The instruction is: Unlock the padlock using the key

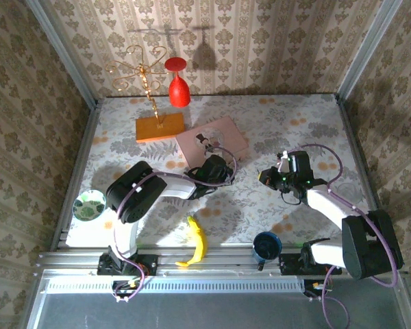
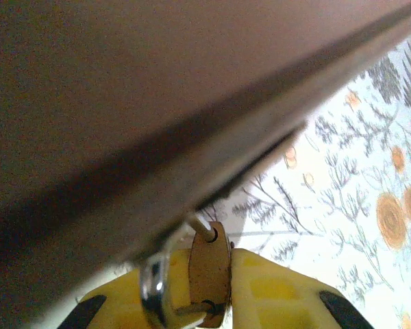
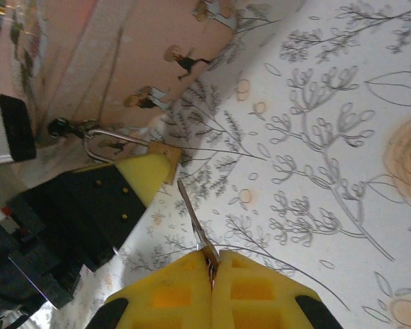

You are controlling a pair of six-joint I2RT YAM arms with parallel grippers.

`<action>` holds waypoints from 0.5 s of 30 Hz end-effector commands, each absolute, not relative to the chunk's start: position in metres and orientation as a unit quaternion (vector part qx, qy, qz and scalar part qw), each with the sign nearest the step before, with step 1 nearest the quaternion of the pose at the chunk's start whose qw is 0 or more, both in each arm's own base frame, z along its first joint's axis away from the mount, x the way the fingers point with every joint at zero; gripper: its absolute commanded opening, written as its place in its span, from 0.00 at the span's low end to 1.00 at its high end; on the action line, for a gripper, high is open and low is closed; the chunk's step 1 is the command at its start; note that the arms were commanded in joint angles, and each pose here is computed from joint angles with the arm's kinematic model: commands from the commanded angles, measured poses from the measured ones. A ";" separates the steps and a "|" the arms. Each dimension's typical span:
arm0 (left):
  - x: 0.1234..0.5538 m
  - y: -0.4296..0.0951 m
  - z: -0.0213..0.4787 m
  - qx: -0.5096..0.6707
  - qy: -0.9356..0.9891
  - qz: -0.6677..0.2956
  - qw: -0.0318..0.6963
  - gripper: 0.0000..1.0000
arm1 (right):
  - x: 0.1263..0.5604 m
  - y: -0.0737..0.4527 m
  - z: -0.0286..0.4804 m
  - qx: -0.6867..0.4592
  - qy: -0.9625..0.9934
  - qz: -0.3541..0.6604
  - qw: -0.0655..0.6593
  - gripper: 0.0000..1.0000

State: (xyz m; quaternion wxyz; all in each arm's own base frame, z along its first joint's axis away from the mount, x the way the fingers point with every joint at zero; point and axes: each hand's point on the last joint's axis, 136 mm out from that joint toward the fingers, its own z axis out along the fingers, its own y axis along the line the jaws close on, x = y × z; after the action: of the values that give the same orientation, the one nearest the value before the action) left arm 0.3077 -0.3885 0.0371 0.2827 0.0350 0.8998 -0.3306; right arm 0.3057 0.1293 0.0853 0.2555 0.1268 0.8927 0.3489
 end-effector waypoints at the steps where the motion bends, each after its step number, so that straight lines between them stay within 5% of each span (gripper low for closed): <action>1: 0.295 -0.402 0.075 0.076 0.877 -0.393 0.264 0.09 | 0.307 0.147 0.096 0.106 0.871 0.405 0.258 0.00; 15: 0.297 -0.425 0.123 0.056 0.813 -0.543 0.203 0.05 | 0.295 0.176 0.105 0.012 0.822 0.501 0.271 0.00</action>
State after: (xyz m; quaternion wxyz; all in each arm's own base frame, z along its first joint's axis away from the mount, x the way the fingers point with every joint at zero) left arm 0.2988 -0.4002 0.0662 0.2034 0.0437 0.8727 -0.4417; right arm 0.3012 0.1650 0.0964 0.2643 0.0531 0.8406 0.4698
